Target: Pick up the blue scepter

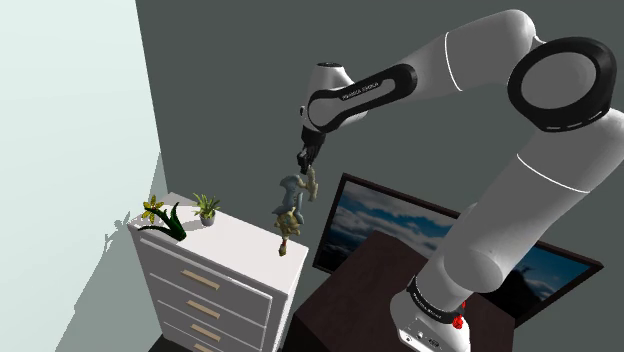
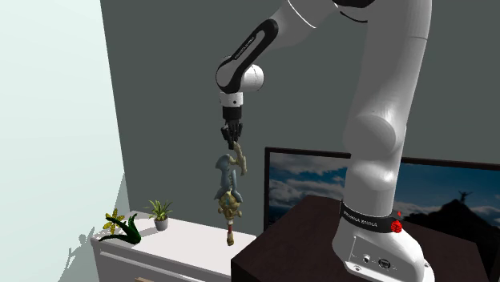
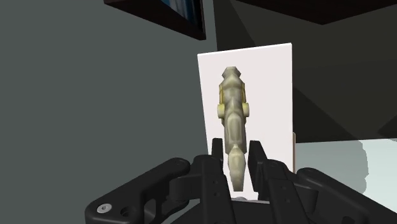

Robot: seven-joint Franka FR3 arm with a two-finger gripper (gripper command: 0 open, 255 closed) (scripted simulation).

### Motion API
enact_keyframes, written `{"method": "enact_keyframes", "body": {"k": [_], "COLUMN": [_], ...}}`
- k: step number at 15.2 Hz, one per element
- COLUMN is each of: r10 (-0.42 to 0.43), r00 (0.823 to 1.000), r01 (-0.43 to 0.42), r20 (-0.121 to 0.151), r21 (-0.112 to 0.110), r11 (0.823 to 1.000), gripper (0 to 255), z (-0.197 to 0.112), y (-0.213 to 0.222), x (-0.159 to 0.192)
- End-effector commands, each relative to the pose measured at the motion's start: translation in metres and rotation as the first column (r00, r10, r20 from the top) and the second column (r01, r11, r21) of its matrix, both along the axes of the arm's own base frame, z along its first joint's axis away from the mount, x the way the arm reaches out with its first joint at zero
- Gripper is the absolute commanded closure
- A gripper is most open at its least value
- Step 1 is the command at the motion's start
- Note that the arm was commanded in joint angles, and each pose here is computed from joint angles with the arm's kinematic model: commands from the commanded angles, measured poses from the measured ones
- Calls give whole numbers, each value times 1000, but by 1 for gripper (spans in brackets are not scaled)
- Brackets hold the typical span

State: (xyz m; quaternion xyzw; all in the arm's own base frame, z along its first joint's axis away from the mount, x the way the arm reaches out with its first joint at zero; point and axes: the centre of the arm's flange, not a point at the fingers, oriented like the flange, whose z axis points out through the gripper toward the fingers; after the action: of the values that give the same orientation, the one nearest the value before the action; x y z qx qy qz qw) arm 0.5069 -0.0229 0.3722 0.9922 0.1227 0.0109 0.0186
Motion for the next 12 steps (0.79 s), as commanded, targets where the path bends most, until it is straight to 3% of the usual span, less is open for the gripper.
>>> {"method": "enact_keyframes", "body": {"k": [1,4,12], "r10": [0,0,0], "r00": [1000,1000,1000], "r01": [0,0,0], "r20": [-1,-1,-1], "r21": [0,0,0], "r11": [1000,1000,1000], "gripper": [255,255,255], "z": [-1,0,42], "y": [0,0,0], "x": [0,0,0]}}
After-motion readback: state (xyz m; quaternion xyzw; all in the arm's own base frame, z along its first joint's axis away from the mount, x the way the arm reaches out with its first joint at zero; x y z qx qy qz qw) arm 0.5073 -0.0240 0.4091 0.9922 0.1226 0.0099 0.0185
